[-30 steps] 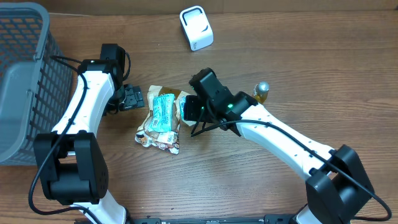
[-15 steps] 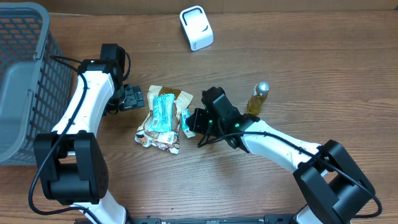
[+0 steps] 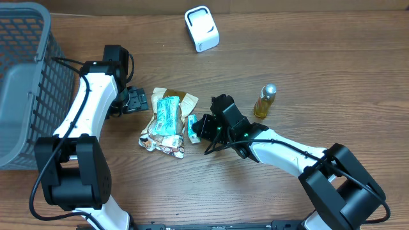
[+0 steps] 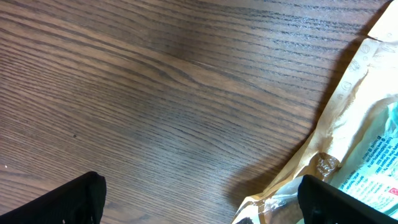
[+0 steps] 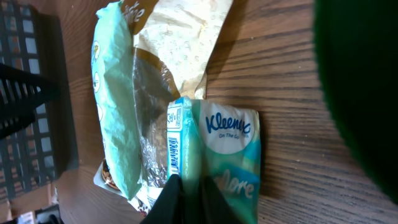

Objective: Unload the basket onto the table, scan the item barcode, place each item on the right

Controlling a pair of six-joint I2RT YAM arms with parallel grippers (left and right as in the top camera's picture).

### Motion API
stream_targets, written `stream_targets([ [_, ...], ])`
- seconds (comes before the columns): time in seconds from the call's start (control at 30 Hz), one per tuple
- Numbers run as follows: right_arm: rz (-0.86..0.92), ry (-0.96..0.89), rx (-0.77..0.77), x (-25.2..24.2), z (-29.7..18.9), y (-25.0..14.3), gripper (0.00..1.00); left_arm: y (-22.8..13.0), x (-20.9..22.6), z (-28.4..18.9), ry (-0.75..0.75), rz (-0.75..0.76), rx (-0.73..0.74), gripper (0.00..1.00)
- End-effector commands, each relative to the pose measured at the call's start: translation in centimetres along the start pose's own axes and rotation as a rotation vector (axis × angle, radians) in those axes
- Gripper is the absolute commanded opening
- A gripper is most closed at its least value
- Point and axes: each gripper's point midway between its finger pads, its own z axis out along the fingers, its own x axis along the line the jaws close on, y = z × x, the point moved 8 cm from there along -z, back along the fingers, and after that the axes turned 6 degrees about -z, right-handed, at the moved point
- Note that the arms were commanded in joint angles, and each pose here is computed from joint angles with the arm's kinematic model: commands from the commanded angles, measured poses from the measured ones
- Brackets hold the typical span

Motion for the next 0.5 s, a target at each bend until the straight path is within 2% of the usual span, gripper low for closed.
stream_targets([
  [0.0,0.012,-0.025,0.017,-0.8,0.5,-0.5,0.15,0.5,0.1,-0.6,-0.002,-0.001,-0.026,1.0],
  [0.33,-0.034,-0.008,0.015,-0.2,0.0,-0.3,0.4,0.5,0.1,-0.6,-0.002,-0.001,-0.026,0.99],
  [0.47,-0.114,0.041,-0.029,1.7,-1.7,0.6,0.58,0.5,0.1,-0.6,-0.002,-0.001,-0.026,1.0],
])
